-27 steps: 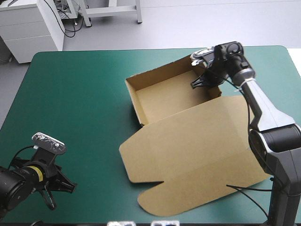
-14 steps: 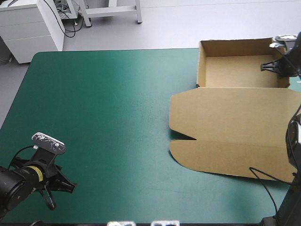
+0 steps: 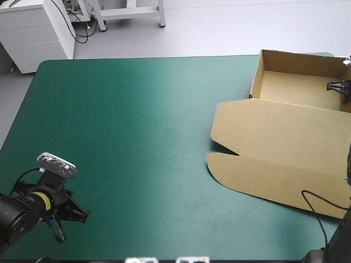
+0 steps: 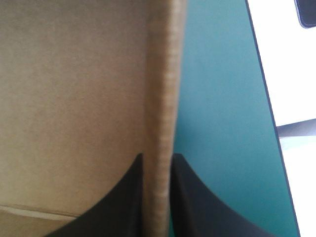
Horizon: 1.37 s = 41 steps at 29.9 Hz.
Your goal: Fold the box
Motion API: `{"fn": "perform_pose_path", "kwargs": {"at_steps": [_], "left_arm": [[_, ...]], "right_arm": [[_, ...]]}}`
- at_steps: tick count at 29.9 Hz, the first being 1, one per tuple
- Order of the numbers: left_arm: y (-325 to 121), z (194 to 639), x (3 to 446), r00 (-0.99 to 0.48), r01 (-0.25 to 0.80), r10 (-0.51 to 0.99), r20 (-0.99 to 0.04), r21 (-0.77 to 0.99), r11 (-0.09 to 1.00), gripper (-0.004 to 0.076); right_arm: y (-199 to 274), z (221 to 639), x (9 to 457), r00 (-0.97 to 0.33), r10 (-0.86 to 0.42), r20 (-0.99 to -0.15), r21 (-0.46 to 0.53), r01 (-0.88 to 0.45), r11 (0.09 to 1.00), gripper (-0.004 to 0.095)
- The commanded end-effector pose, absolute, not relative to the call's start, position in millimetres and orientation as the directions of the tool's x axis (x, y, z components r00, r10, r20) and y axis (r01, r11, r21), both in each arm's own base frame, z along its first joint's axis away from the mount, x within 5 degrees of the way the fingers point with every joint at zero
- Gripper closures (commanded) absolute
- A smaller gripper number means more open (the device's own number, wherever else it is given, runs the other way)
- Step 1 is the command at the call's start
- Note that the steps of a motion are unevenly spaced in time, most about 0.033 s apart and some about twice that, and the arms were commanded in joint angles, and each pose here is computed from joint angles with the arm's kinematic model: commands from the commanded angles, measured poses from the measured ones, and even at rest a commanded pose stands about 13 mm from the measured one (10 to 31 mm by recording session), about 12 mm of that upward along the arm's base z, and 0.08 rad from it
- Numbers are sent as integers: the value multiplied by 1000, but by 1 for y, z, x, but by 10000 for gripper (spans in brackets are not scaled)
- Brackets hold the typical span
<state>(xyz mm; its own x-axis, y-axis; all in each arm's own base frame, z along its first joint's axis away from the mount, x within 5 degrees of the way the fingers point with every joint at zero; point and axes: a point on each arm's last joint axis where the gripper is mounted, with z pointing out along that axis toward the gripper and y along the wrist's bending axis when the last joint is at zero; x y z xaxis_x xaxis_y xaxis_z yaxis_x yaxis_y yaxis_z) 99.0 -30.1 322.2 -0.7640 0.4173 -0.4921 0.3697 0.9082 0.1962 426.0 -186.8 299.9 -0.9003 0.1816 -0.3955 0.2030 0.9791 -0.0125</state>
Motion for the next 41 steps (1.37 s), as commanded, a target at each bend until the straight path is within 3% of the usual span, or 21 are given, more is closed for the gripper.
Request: {"fn": "perform_pose_path", "kwargs": {"at_steps": [1,5,7,10,13,16,23,25,30,35,41], "left_arm": [[-30,331,101,-739,356,409,-535,205,912,731],[-30,331,102,-736,356,409,-540,205,912,731],[-30,331,102,-735,356,409,-541,205,912,731],[-30,331,102,-735,356,409,-541,205,912,731],[-31,332,103,-727,357,409,-551,205,911,731],[-31,332,104,-718,357,408,-564,204,911,731],[-32,334,105,-704,358,407,-582,204,911,731],[-33,334,105,-697,370,420,-581,211,905,731],[-34,335,107,-680,370,416,-604,208,906,731],[-35,336,108,-669,370,415,-616,207,905,731],[-36,336,107,-674,368,400,-621,188,911,731]], "right_arm": [[-186,340,414,-865,123,-486,-64,176,982,463],[-187,341,416,-850,152,-505,-52,206,977,79],[-186,342,415,-846,166,-507,-42,216,975,23],[-183,353,411,-834,167,-526,-28,213,977,37],[-175,372,404,-810,181,-558,9,212,977,97],[-165,396,392,-773,182,-608,36,202,979,230],[-141,457,353,-674,143,-725,44,162,986,806],[-133,471,344,-643,137,-754,65,134,989,928],[-103,499,324,-563,142,-814,167,7,986,922],[-58,504,309,-575,38,-817,128,-116,985,922],[9,481,291,-631,-170,-757,54,-320,946,921]]}}
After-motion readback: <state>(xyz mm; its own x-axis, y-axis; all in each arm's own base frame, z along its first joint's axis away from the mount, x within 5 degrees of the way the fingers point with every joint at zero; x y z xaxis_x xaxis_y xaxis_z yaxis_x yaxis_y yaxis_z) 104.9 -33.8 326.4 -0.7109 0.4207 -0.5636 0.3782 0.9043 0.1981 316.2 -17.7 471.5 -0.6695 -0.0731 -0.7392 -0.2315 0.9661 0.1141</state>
